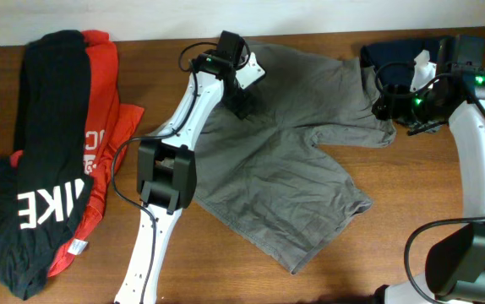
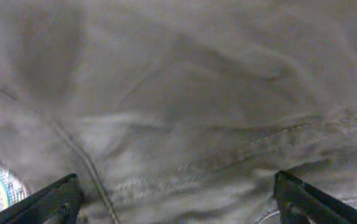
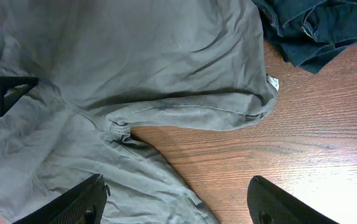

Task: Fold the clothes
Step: 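Reach the left gripper to the shorts' waistband and grasp it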

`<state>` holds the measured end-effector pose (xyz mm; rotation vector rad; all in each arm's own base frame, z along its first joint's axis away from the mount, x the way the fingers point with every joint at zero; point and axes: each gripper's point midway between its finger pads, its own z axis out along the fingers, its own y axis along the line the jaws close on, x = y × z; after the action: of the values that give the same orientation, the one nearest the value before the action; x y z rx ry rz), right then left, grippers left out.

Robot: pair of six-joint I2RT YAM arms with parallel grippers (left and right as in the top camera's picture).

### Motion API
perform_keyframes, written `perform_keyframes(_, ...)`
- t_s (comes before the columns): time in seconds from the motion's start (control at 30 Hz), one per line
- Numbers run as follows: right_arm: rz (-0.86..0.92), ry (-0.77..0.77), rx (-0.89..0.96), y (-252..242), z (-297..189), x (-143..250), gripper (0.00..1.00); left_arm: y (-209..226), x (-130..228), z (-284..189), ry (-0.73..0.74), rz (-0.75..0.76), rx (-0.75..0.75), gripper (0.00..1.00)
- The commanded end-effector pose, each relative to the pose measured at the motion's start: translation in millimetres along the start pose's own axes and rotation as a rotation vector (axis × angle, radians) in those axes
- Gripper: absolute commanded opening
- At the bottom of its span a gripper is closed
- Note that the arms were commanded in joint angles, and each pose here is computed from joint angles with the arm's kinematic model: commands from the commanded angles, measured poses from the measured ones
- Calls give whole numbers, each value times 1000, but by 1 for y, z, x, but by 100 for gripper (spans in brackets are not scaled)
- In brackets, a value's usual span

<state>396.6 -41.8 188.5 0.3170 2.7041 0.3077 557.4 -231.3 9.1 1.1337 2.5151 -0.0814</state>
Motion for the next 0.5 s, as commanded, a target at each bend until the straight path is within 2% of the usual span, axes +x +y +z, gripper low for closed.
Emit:
perform_keyframes(0.0,-30,-6,-16,10,-1,-2,77,47,83,50,218,-257,-125,99)
perform_keyframes(0.13,-61,-1,-17,20,2,0,77,87,119,42,235,-585,-168,99)
perform_keyframes(0.27,-83,-10,-26,29,4,-2,77,108,155,34,280,-766,-154,99)
perform_keyframes(0.33,-88,-13,-30,32,5,-3,77,106,164,31,281,-845,-59,99)
perform_keyframes(0.47,-80,10,-29,31,14,-1,77,88,166,23,282,-910,119,99)
